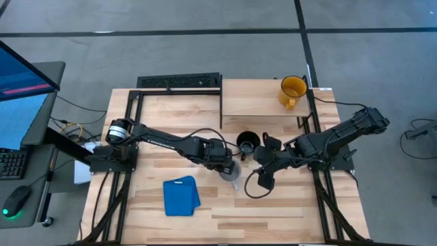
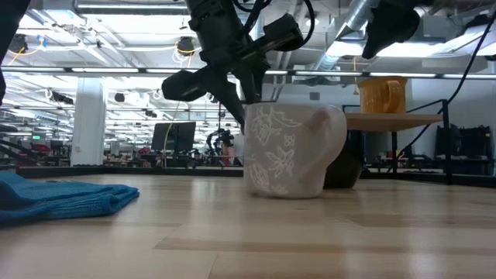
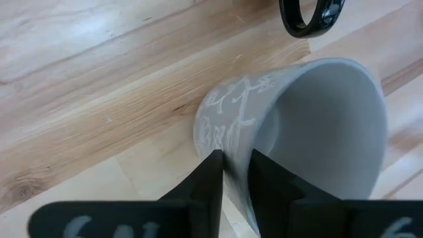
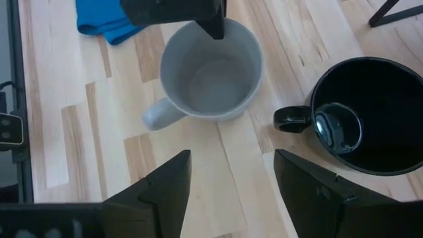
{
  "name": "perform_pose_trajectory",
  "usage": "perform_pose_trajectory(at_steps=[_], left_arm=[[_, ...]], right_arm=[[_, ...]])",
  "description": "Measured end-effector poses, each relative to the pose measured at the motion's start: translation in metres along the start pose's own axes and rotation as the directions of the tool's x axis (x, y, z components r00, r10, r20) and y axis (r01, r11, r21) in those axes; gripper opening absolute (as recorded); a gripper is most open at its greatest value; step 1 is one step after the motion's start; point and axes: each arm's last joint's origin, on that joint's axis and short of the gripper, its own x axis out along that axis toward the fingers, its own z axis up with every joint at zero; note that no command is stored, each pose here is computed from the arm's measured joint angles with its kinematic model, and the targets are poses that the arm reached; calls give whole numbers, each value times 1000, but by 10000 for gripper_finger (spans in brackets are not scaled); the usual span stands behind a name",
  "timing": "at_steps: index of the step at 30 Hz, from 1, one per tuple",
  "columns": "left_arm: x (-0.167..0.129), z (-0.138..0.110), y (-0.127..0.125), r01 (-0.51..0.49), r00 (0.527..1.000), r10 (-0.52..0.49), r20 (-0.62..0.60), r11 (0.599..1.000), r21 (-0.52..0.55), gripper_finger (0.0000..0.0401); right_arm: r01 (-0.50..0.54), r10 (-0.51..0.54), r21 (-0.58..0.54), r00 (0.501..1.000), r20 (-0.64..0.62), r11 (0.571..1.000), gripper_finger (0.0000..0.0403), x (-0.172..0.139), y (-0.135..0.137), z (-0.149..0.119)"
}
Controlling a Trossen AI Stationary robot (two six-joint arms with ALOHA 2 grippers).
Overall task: Stack small to large cups/mugs on shelf
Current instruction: Put the gray mug on the shelf
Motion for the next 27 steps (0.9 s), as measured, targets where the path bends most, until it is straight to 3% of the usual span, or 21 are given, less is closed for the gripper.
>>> perform_pose_trajectory(at_steps=[7,27], left_arm=[[0,0,-1,9,1000,-9,3,1000,4,81],[-1,-1,3,-37,999,36,3,997,65,82]], right_arm=[[2,-2,0,1000,1,1000,240,0,0,0],[2,-2,0,1000,1,1000,240,0,0,0]])
